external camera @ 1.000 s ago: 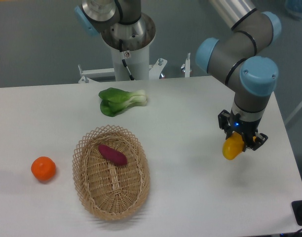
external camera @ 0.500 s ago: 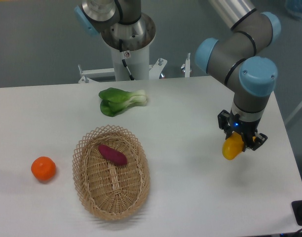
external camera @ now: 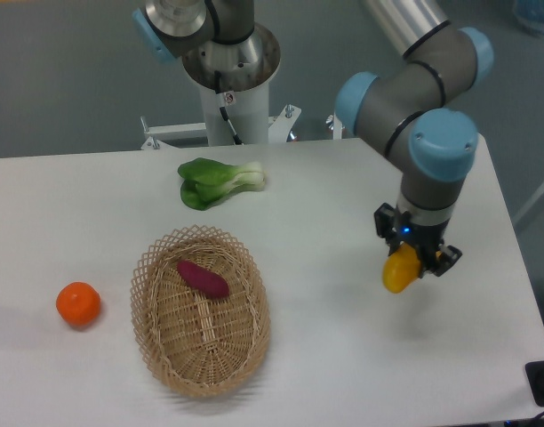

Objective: Place the mango in the basket
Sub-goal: 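Carry the held yellow mango over to the wicker basket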

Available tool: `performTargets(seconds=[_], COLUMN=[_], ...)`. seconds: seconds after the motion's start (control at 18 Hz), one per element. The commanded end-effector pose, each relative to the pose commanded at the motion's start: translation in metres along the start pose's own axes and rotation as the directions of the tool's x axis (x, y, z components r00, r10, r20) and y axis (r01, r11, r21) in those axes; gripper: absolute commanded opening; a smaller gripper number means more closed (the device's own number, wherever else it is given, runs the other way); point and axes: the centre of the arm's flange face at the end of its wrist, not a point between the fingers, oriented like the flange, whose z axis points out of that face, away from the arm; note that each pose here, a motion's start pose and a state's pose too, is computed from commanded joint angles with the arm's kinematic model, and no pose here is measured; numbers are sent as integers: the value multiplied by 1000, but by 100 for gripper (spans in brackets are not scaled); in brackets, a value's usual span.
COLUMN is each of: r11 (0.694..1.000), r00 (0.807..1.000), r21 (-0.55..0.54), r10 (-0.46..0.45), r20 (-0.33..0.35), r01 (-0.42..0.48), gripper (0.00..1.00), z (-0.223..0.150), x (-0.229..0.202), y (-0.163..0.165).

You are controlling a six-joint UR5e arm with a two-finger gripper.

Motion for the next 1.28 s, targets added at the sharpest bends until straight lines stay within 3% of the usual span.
performTargets(seconds=[0.83,1.28], r11=[993,988], r00=[993,989], r21=[37,35], r10=[114,148], r20=[-7,-23], r01=[-114,-147], gripper=[38,39], z=[-10,24], x=[125,171], y=[-174,-211])
